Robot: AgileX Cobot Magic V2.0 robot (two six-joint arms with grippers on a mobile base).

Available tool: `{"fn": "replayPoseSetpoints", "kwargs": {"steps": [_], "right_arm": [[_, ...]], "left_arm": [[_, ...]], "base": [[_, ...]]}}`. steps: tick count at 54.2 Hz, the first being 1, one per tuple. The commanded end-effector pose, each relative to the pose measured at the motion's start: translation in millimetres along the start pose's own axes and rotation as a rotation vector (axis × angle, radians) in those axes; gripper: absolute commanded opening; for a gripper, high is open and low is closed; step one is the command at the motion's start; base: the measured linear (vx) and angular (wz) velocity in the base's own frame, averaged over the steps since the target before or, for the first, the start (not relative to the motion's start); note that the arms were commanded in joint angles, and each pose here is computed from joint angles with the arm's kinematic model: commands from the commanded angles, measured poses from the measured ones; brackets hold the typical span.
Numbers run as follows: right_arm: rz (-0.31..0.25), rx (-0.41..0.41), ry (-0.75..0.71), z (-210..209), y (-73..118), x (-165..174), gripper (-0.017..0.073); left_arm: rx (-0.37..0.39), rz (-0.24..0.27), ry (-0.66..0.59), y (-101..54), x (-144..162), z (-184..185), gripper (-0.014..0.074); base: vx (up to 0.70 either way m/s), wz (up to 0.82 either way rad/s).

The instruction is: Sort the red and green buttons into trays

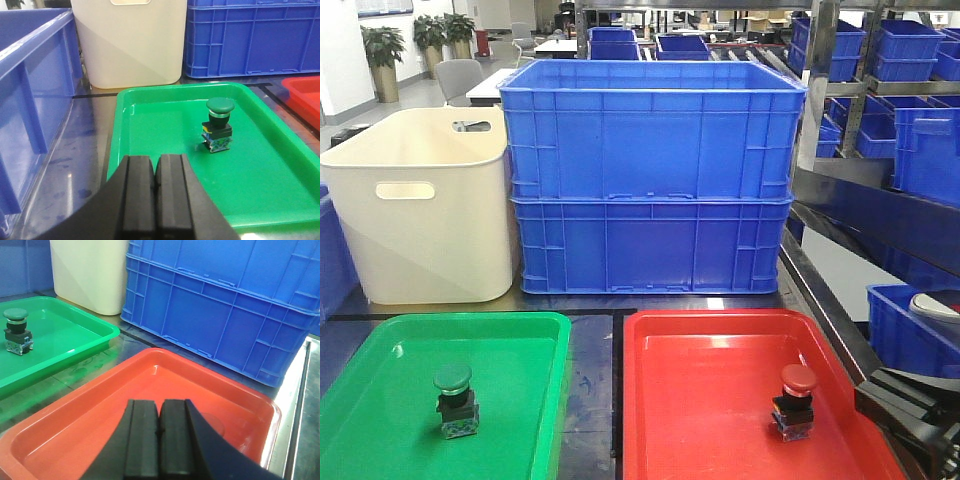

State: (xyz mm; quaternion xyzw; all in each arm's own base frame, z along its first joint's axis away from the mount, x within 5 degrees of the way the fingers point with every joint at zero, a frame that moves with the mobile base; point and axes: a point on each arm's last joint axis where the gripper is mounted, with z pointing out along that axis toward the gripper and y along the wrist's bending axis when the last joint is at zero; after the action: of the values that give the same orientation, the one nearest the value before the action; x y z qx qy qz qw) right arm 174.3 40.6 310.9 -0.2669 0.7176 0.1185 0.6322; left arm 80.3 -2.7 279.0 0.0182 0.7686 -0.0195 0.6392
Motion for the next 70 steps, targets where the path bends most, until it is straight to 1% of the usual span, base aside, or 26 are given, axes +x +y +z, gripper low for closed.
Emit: {"fn": "replayPoseSetpoints", "kwargs": {"steps": [1, 2, 3, 4, 5, 6, 7, 8, 9, 13, 14, 15, 16, 17, 20, 26, 27, 36, 67, 70], "right_arm": [[0.014, 0.02, -0.052, -2.7, -3.1, -12.5, -0.001], [0.014, 0.02, -0.052, -2.7, -3.1, -12.5, -0.001], [0.014, 0.02, -0.053, -2.7, -3.1, -12.5, -0.001], [0.014, 0.02, -0.053, -2.7, -3.1, -12.5, -0.001], [0.014, 0.02, -0.053, -2.7, -3.1, -12.5, -0.001], [0.014, 0.02, -0.053, -2.7, -3.1, -12.5, -0.001], [0.014, 0.02, -0.053, -2.7, -3.1, -12.5, -0.001], [0.014, 0.02, -0.053, -2.7, -3.1, -12.5, -0.001], [0.014, 0.02, -0.053, -2.7, -3.1, -12.5, -0.001], [0.013, 0.02, -0.053, -2.7, -3.1, -12.5, -0.001], [0.013, 0.02, -0.053, -2.7, -3.1, -12.5, -0.001], [0.013, 0.02, -0.053, -2.7, -3.1, -12.5, -0.001], [0.013, 0.02, -0.053, -2.7, -3.1, -12.5, -0.001], [0.013, 0.02, -0.053, -2.7, -3.1, -12.5, -0.001], [0.013, 0.02, -0.053, -2.7, -3.1, -12.5, -0.001], [0.011, 0.019, -0.052, -2.7, -3.1, -12.4, -0.001], [0.012, 0.02, -0.052, -2.7, -3.1, -12.5, -0.001], [0.011, 0.019, -0.051, -2.7, -3.1, -12.4, -0.001], [0.011, 0.019, -0.051, -2.6, -2.9, -12.4, -0.001], [0.021, 0.025, -0.047, -1.3, -4.3, -11.4, -0.001]], "left_arm": [[0.046, 0.039, -0.072, -3.9, -6.2, -2.2, -0.0006], [0.054, 0.045, -0.067, -4.6, -1.8, -1.8, -0.0006], [0.058, 0.079, -0.07, -4.9, 3.2, -2.1, -0.0006], [0.063, 0.079, -0.076, -5.2, 6.7, -3.0, -0.0006], [0.071, 0.101, -0.081, -5.9, 12.8, -2.4, -0.0006], [0.073, 0.099, -0.1, -5.9, 18.3, -3.8, -0.0006], [0.074, 0.12, -0.11, -6.1, 22.4, -4.2, -0.0006], [0.077, 0.103, -0.116, -6.3, 31.5, -4.2, -0.0006], [0.073, 0.112, -0.142, -6.0, 34.5, -5.8, -0.0006], [0.053, 0.071, -0.189, -4.6, 56.3, -7.2, -0.0006], [0.04, 0.068, -0.202, -3.8, 61.4, -7.8, -0.0006], [0.034, 0.047, -0.208, -3.3, 64.7, -8.1, -0.0006], [0.022, 0.041, -0.217, -2.6, 69.6, -8.4, -0.0006], [0.008, 0.016, -0.227, -1.6, 74.0, -9.2, -0.0006], [-0.023, 0.017, -0.193, 0.4, 78.1, -12.3, -0.0006], [-0.05, 0.074, -0.156, 2.1, 81.0, -11.5, -0.0006], [-0.051, 0.077, -0.15, 2.2, 81.5, -11.4, -0.0006], [-0.05, 0.066, -0.14, 2.2, 82.2, -11.3, -0.0006], [-0.05, 0.067, -0.139, 2.2, 82.3, -11.2, -0.0006], [-0.05, 0.067, -0.139, 2.2, 82.3, -11.2, -0.0006]], "base": [[0.0, 0.0], [0.0, 0.0], [0.0, 0.0], [0.0, 0.0], [0.0, 0.0], [0.0, 0.0], [0.0, 0.0], [0.0, 0.0], [0.0, 0.0], [0.0, 0.0], [0.0, 0.0], [0.0, 0.0], [0.0, 0.0], [0.0, 0.0], [0.0, 0.0], [0.0, 0.0], [0.0, 0.0], [0.0, 0.0], [0.0, 0.0], [0.0, 0.0]]}}
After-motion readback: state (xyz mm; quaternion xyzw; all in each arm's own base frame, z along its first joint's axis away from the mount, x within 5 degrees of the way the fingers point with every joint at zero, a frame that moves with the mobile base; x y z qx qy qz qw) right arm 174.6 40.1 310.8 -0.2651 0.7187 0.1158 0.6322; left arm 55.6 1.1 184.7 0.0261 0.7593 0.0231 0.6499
